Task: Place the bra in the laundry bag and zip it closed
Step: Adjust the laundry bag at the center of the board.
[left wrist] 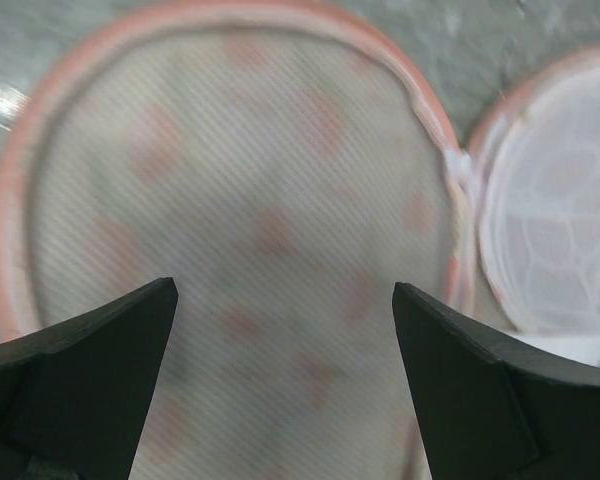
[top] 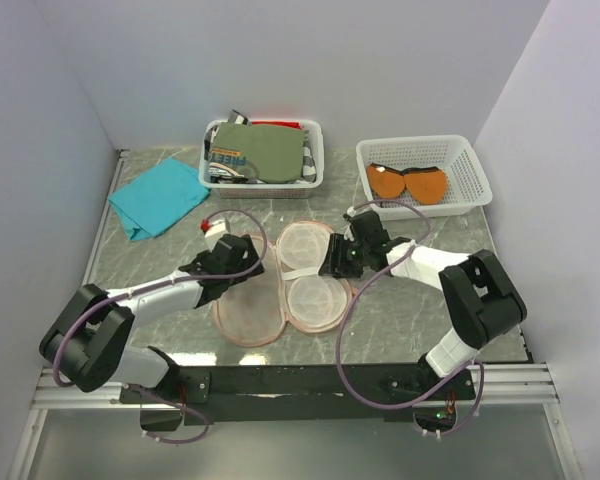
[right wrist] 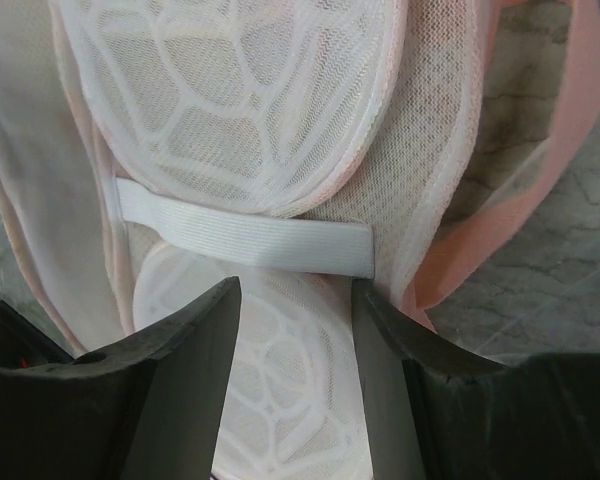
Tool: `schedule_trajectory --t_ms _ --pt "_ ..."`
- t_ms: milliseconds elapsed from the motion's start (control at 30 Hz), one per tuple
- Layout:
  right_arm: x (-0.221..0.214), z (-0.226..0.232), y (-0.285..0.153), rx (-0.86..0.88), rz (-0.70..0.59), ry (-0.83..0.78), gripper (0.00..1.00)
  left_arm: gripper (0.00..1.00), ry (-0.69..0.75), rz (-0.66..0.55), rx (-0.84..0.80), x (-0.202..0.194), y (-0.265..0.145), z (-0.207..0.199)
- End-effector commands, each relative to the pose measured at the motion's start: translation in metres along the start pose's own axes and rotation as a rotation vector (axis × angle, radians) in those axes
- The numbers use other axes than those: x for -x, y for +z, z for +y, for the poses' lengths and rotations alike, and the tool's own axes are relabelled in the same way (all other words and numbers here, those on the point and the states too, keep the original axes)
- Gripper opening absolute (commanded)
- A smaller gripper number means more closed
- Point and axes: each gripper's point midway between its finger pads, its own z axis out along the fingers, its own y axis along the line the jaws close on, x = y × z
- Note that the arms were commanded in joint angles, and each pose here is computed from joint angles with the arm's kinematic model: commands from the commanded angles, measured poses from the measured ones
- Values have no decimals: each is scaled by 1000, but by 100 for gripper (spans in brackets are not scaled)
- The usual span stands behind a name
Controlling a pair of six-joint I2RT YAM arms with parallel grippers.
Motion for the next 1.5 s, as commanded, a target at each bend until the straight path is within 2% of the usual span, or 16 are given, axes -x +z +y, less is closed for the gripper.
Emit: schedule_trajectory --t_ms 0,567,800,900,1000,1033,1067,1100,1167,1233,1267,1300,1333,1400,1433,1467 --pt "-1 12 6 60 22 -11 56 96 -28 -47 10 26 9 13" --pt "-15 53 19 80 70 -71 57 96 -55 -69 62 54 37 42" --pt "-7 53 16 52 32 -76 58 96 -42 -100 28 70 35 36" --pt "16 55 -6 7 -71 -127 58 96 -18 -99 -16 77 26 25" --pt "57 58 -50 -42 -247 -180 58 96 -29 -145 -57 92 5 17" --pt "81 60 -77 -52 -343 -178 58 96 -42 -193 -86 106 -9 11" --pt "98 49 -93 -120 -414 -152 63 96 -49 -205 -90 110 -17 11" --pt "110 43 -109 -159 -477 -129 72 96 -52 -226 -110 117 -25 6" --pt "145 27 -153 -206 -648 -52 85 96 -68 -281 -164 134 -47 -4" --pt "174 14 -186 -222 -770 28 87 96 -63 -309 -240 144 -64 -18" --pt "190 -8 -201 -264 -823 90 88 96 -60 -313 -276 146 -69 -24" --pt "200 -17 -209 -285 -849 122 96 96 -29 -331 -325 151 -75 -34" --pt "217 -25 -211 -306 -868 160 96 96 5 -276 -391 143 -76 -47" --pt "246 -52 -211 -369 -876 224 100 97 34 -220 -418 147 -77 -58" --pt "255 -64 -210 -400 -875 256 100 96 51 -143 -416 135 -68 -60" --pt "264 -73 -210 -421 -878 276 100 96 54 -126 -414 134 -66 -61"
